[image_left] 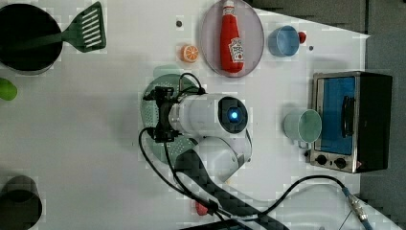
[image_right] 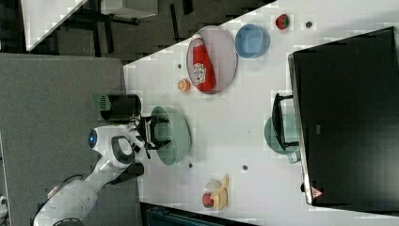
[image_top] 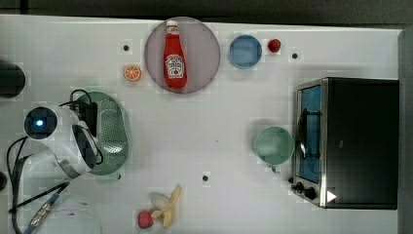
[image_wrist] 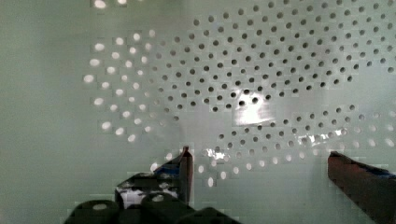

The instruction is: Drag strainer right to left.

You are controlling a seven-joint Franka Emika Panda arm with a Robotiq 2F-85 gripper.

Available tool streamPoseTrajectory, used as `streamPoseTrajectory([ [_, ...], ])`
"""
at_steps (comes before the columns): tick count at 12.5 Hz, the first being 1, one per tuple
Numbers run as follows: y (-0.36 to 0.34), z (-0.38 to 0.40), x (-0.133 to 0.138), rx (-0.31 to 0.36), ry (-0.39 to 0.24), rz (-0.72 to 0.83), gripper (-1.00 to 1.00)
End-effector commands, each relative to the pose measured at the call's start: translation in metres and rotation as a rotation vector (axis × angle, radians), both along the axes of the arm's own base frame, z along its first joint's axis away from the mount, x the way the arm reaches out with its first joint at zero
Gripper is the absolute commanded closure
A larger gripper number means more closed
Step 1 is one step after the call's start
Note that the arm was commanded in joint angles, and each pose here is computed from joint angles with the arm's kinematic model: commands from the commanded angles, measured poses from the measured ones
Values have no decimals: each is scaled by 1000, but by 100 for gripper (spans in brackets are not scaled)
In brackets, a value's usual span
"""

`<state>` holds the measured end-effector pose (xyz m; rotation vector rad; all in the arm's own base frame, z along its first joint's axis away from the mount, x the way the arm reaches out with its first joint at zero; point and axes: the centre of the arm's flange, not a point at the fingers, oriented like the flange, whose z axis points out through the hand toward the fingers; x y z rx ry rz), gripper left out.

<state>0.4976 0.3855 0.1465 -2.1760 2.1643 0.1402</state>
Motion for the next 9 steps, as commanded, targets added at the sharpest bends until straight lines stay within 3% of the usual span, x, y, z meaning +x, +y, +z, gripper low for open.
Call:
streamPoseTrajectory([
  [1,26,-5,-19,0,53,-49,-100],
  [9,46,2,-13,28,27,-44,-100],
])
